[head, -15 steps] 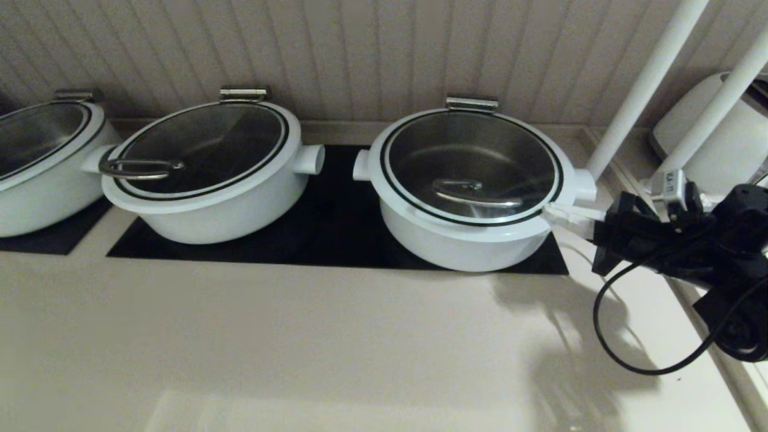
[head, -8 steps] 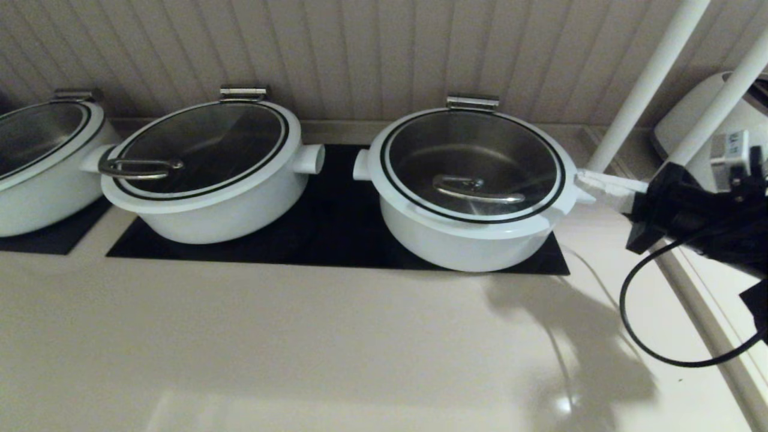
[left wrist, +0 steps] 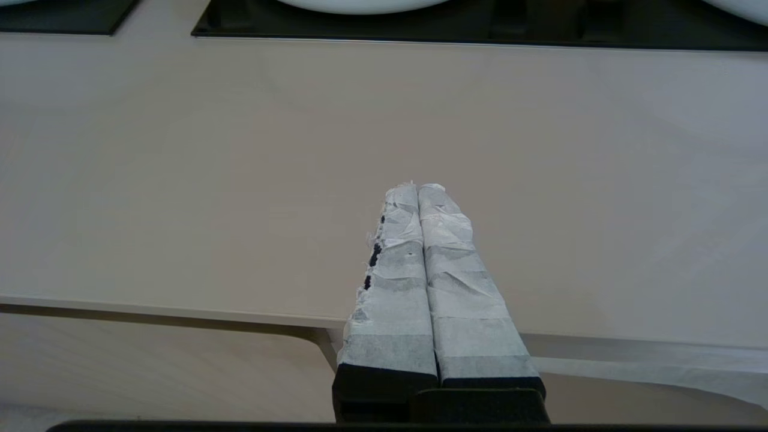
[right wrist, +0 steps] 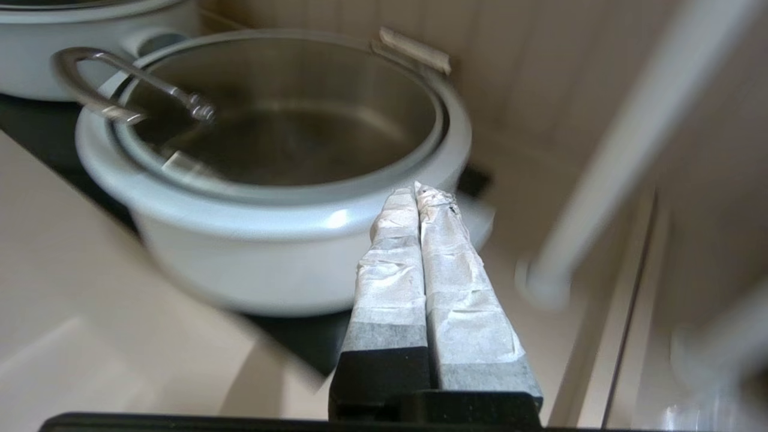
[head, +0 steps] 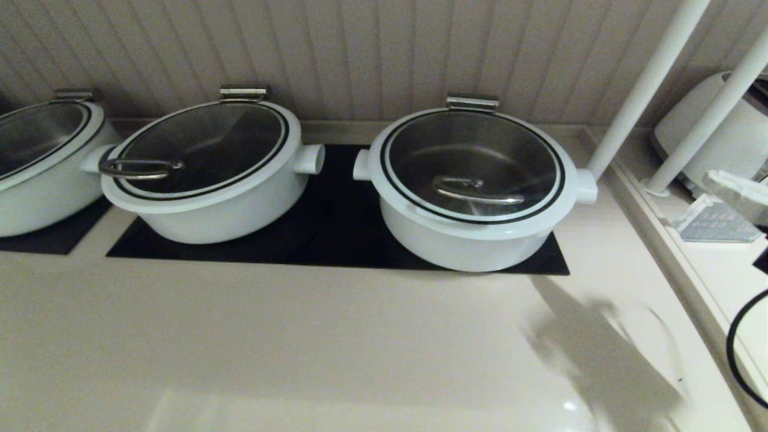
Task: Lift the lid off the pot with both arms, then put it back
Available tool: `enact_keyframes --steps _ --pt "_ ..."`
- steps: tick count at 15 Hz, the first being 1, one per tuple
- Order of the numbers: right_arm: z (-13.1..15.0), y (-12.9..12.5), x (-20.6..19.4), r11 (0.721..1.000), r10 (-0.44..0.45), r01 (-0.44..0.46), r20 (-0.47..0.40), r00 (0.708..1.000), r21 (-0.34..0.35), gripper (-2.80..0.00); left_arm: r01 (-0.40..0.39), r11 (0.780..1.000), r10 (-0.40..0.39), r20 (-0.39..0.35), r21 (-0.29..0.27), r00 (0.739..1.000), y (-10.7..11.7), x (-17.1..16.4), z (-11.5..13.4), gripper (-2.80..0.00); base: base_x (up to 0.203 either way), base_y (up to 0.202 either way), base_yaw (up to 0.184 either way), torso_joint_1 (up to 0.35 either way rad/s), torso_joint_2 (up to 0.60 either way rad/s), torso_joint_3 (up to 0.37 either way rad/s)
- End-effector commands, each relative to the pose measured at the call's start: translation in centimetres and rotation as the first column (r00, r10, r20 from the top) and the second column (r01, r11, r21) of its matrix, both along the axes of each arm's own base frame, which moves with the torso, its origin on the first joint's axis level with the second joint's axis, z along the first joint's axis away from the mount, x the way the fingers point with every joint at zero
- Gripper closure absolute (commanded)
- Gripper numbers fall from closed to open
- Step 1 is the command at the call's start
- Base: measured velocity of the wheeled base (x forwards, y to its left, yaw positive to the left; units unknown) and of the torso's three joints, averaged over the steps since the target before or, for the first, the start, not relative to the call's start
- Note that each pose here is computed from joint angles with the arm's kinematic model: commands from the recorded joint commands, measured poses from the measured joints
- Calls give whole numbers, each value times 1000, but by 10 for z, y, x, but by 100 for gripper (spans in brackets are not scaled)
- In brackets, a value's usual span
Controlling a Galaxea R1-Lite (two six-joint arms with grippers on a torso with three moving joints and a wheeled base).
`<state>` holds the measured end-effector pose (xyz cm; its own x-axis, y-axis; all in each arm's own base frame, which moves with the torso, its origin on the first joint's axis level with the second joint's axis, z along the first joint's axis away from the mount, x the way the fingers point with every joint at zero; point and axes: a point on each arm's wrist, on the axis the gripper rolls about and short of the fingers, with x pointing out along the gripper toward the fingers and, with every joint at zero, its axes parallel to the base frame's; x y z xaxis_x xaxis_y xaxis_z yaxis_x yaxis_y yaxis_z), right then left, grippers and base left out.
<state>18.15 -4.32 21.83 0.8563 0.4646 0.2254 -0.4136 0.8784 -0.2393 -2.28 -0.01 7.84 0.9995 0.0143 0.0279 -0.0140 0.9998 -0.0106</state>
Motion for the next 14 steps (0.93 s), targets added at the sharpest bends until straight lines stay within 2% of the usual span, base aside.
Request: enact_keyframes --steps 1,6,8,11,14 --pt "-6 11 -40 1000 -19 19 26 999 0 0 -1 1000 1 0 0 1000 0 0 0 0 0 0 0 0 0 0" --pt "-27 41 -129 999 -31 31 33 999 13 0 -1 1000 1 1 0 1000 0 0 0 0 0 0 0 0 0 0" --pt "-40 53 -162 999 -36 37 -21 999 32 0 -1 1000 1 1 0 1000 0 0 0 0 0 0 0 0 0 0" --pt "-59 61 -187 993 -79 91 -151 985 73 0 -2 1000 2 1 0 1000 0 0 0 0 0 0 0 0 0 0" --pt "-60 58 -189 974 -204 217 -170 964 61 0 -2 1000 2 0 0 1000 0 0 0 0 0 0 0 0 0 0"
